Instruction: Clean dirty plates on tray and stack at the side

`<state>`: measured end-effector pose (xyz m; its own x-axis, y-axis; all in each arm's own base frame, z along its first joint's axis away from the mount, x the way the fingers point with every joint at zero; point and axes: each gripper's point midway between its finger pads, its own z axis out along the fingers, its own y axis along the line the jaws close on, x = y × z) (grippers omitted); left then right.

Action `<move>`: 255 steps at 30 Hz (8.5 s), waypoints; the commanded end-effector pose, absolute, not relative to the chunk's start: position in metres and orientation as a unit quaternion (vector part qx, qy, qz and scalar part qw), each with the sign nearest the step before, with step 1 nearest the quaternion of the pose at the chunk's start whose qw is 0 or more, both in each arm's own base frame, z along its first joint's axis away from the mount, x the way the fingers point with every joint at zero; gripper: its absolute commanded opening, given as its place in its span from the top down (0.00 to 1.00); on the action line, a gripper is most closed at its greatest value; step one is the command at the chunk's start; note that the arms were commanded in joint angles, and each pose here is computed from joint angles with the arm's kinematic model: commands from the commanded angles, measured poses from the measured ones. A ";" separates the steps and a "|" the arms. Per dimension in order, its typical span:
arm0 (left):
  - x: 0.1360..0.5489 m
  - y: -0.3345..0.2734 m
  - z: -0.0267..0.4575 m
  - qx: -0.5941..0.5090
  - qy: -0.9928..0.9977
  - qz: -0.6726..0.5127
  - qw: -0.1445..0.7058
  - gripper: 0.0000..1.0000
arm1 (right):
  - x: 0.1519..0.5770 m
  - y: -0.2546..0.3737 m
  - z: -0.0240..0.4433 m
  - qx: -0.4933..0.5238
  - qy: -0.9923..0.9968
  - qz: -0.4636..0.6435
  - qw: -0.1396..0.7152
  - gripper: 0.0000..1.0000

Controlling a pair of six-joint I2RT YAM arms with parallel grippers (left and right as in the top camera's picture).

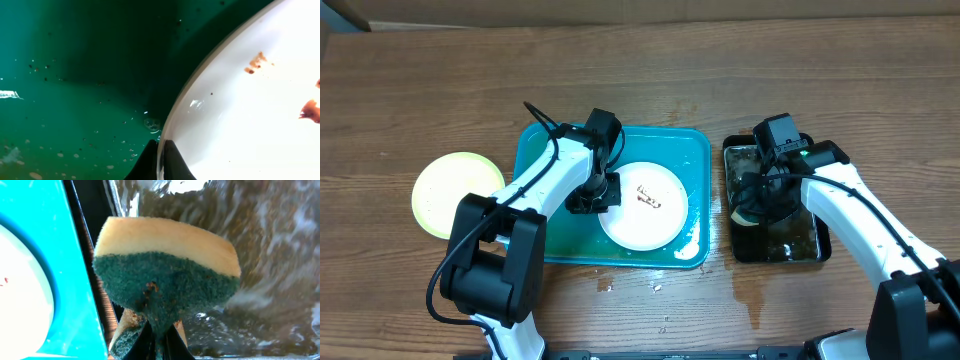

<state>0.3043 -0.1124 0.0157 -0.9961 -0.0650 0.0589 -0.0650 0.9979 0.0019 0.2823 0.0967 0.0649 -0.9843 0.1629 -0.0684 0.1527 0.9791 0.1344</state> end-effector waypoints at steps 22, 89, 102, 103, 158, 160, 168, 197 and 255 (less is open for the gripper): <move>0.304 -0.118 0.021 -0.001 -1.000 0.007 0.020 0.96 | 0.291 0.298 0.120 -0.126 0.916 0.369 0.099 0.96; 0.309 -0.073 0.087 0.075 -0.991 -0.060 -0.098 0.96 | 0.315 0.149 0.138 0.018 0.974 0.124 0.189 0.96; 0.316 -0.024 0.171 0.055 -0.927 -0.264 -0.261 0.96 | 0.313 0.068 0.082 0.070 0.990 0.009 0.121 0.96; 0.316 -0.026 0.175 0.048 -0.921 -0.277 -0.269 0.96 | 0.313 0.068 0.078 0.066 0.991 0.007 0.118 0.96; 0.303 -0.086 0.214 -0.066 -0.853 -0.360 -0.373 0.96 | 0.293 0.068 0.023 0.087 0.996 0.023 0.018 0.95; 0.303 -0.086 0.214 -0.065 -0.853 -0.359 -0.373 0.96 | 0.283 0.065 0.022 0.095 0.995 0.025 -0.004 0.95; 0.303 -0.086 0.214 -0.064 -0.853 -0.359 -0.374 0.96 | 0.270 0.150 0.045 -0.035 0.964 0.260 -0.034 0.96; 0.302 -0.086 0.213 -0.059 -0.855 -0.354 -0.374 0.96 | 0.268 0.136 0.035 -0.010 0.980 0.195 -0.038 0.96; 0.300 -0.050 0.172 0.067 -0.931 -0.236 -0.271 0.96 | 0.313 0.099 0.027 0.016 0.996 0.065 0.061 0.37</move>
<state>0.3044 -0.0532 0.1725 -0.8426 0.0995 -0.5293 -0.2123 0.8418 0.4963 0.3095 0.1010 0.0226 -0.9929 0.0381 -0.1131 0.0222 0.9900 0.1390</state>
